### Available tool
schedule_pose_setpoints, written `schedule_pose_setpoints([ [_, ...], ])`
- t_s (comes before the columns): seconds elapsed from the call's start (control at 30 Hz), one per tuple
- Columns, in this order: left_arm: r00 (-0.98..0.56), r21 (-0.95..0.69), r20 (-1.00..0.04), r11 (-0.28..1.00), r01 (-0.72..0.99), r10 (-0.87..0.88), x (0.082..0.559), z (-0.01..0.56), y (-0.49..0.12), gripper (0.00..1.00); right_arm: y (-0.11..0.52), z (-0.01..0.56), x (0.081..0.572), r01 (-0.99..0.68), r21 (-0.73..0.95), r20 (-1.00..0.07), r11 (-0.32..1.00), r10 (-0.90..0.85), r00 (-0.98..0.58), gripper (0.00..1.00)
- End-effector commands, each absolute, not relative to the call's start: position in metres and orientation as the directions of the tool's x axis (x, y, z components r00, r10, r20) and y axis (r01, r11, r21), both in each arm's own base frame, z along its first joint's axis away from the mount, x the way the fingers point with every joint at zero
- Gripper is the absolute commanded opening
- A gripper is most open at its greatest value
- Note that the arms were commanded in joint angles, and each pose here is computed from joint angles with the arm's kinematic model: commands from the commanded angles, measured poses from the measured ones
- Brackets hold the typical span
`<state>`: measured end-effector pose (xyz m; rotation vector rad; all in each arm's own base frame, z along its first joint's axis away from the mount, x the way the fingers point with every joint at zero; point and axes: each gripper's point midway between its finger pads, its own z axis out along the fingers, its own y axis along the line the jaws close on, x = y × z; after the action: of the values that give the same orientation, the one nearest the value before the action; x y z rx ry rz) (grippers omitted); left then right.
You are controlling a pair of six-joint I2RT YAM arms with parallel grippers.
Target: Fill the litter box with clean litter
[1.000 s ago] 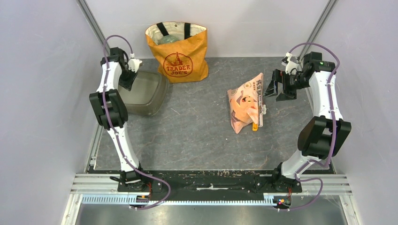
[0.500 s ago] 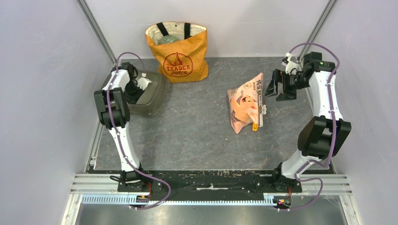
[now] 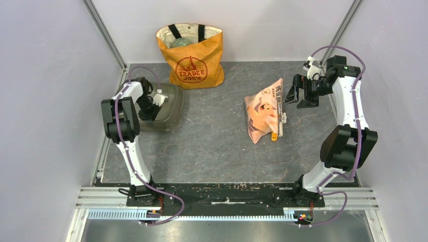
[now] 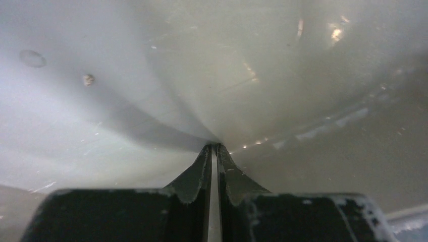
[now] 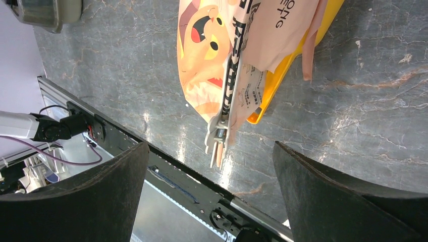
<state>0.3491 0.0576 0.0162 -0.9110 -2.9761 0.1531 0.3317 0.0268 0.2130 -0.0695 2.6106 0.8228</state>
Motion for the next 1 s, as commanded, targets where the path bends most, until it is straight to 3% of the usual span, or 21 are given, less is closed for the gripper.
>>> schedule_pose_setpoints([
  [0.0,-0.904,-0.323,-0.015,0.853,0.41,0.428,0.314,0.022,0.001,0.12,0.027,0.231,0.341,-0.207,0.524,-0.457,0.826,0.068,-0.887,0.99],
  [0.2,-0.954,-0.395,-0.013,0.875,0.28,0.3,0.291,0.022,-0.031,0.11,0.027,0.231,0.342,-0.205,0.526,-0.455,0.825,0.069,-0.888,0.99],
  [0.5,-0.989,-0.412,-0.097,0.9,0.139,0.108,0.284,0.041,-0.053,0.08,0.029,0.23,0.343,-0.205,0.539,-0.45,0.817,0.074,-0.89,0.99],
  [0.67,-0.977,-0.283,-0.205,0.953,0.112,0.053,0.298,0.056,-0.037,0.18,0.031,0.229,0.342,-0.205,0.544,-0.449,0.813,0.076,-0.89,0.99],
  [0.8,-0.933,-0.211,-0.355,0.967,0.144,0.062,0.316,0.081,-0.023,0.27,0.031,0.23,0.34,-0.21,0.54,-0.453,0.815,0.071,-0.889,0.99],
  [0.97,-0.85,-0.177,-0.504,0.945,0.274,0.152,0.335,0.128,-0.027,0.51,0.033,0.231,0.338,-0.231,0.531,-0.466,0.815,0.054,-0.883,0.99],
])
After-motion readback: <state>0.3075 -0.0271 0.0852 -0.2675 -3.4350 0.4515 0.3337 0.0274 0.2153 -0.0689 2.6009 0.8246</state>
